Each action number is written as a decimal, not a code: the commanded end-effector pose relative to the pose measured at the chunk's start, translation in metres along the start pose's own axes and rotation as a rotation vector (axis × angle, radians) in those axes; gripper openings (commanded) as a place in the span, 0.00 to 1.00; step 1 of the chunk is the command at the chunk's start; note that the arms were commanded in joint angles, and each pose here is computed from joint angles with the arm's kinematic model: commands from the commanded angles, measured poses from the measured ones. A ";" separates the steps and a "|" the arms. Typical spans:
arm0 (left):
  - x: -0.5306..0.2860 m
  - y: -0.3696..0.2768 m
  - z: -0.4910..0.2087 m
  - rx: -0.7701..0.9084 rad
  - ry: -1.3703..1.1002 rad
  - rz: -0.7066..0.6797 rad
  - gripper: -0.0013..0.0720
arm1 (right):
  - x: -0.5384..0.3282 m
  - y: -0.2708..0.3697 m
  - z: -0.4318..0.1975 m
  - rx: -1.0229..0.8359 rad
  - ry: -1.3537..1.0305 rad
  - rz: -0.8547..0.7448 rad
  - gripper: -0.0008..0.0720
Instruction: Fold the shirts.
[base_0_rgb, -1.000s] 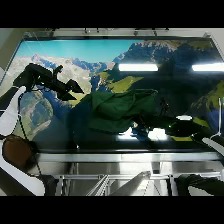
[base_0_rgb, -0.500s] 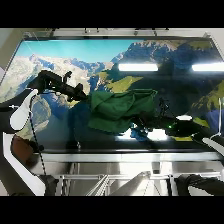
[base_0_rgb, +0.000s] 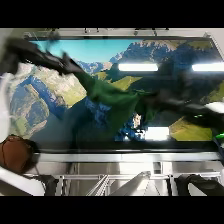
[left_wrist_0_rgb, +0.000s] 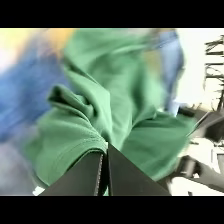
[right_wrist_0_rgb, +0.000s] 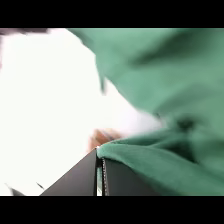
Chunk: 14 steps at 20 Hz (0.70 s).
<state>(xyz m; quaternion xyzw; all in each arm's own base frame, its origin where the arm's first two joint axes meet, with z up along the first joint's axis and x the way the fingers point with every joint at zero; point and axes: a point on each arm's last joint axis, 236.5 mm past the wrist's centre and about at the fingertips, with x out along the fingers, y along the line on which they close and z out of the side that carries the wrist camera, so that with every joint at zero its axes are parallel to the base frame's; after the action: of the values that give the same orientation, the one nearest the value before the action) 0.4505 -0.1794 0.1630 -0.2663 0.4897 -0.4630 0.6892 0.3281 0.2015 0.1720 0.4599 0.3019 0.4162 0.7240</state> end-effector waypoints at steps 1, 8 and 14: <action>-0.103 -0.155 0.010 0.350 -0.272 -0.041 0.06 | -0.112 0.207 0.064 -0.441 -0.366 0.298 0.04; -0.238 -0.220 -0.019 0.300 -0.679 0.222 0.06 | -0.200 0.283 0.123 -0.655 -0.749 -0.006 0.04; -0.234 -0.239 -0.036 0.296 -0.724 0.185 0.06 | -0.187 0.276 0.123 -0.652 -0.687 0.014 0.05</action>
<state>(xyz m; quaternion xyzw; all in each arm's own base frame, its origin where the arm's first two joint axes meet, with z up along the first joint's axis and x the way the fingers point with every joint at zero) 0.3215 -0.0596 0.4316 -0.2615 0.1847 -0.3326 0.8870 0.2515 0.0485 0.4804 0.3281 -0.1004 0.3191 0.8834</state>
